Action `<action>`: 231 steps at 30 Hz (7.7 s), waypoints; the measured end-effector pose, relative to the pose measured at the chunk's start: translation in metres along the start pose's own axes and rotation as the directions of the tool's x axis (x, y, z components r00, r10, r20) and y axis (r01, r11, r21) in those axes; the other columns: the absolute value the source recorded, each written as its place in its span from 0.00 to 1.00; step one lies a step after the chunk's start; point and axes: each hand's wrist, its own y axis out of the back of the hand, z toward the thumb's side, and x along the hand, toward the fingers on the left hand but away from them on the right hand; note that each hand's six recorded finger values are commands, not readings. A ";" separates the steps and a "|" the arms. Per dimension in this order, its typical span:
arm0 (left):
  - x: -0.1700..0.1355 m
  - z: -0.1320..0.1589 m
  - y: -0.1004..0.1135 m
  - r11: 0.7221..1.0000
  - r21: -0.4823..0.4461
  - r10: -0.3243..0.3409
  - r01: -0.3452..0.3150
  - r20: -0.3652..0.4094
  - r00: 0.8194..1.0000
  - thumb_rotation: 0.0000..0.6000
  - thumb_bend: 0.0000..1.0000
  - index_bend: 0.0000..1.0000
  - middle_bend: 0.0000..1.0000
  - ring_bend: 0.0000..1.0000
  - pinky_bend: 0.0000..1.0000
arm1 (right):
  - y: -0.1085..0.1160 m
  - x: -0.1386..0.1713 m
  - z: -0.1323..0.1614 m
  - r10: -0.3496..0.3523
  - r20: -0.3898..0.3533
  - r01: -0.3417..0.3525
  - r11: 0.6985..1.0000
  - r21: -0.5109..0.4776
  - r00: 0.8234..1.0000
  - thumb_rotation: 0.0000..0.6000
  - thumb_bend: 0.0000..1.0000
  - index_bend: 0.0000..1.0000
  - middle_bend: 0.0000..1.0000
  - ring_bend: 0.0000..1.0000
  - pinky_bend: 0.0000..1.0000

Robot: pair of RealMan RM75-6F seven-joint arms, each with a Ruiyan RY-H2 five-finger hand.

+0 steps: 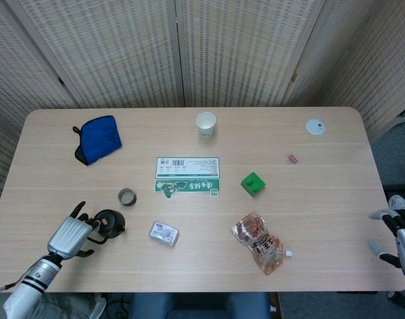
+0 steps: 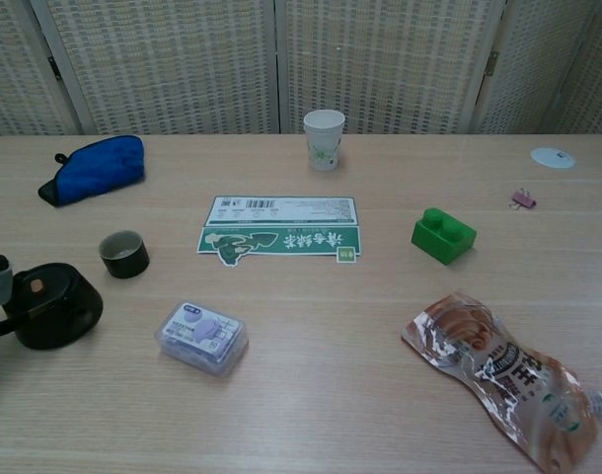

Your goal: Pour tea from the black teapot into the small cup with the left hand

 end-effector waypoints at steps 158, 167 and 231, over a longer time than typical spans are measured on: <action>0.024 -0.006 0.050 0.860 -0.452 0.196 -0.239 -0.141 0.970 0.34 0.15 1.00 1.00 0.99 0.36 | 0.015 -0.005 -0.017 -0.068 0.056 0.069 0.997 -0.016 0.996 1.00 0.17 0.38 0.35 0.26 0.20; 0.034 -0.011 0.064 0.843 -0.453 0.230 -0.291 -0.186 0.955 0.57 0.24 1.00 1.00 1.00 0.41 | 0.016 -0.005 -0.017 -0.067 0.052 0.068 0.998 -0.017 0.996 1.00 0.17 0.38 0.35 0.26 0.20; 0.117 -0.010 0.068 0.931 -0.168 0.305 -0.324 -0.132 0.943 0.94 0.40 1.00 1.00 1.00 0.44 | 0.030 -0.008 -0.019 -0.097 0.104 0.095 0.995 0.021 0.990 1.00 0.17 0.38 0.33 0.26 0.20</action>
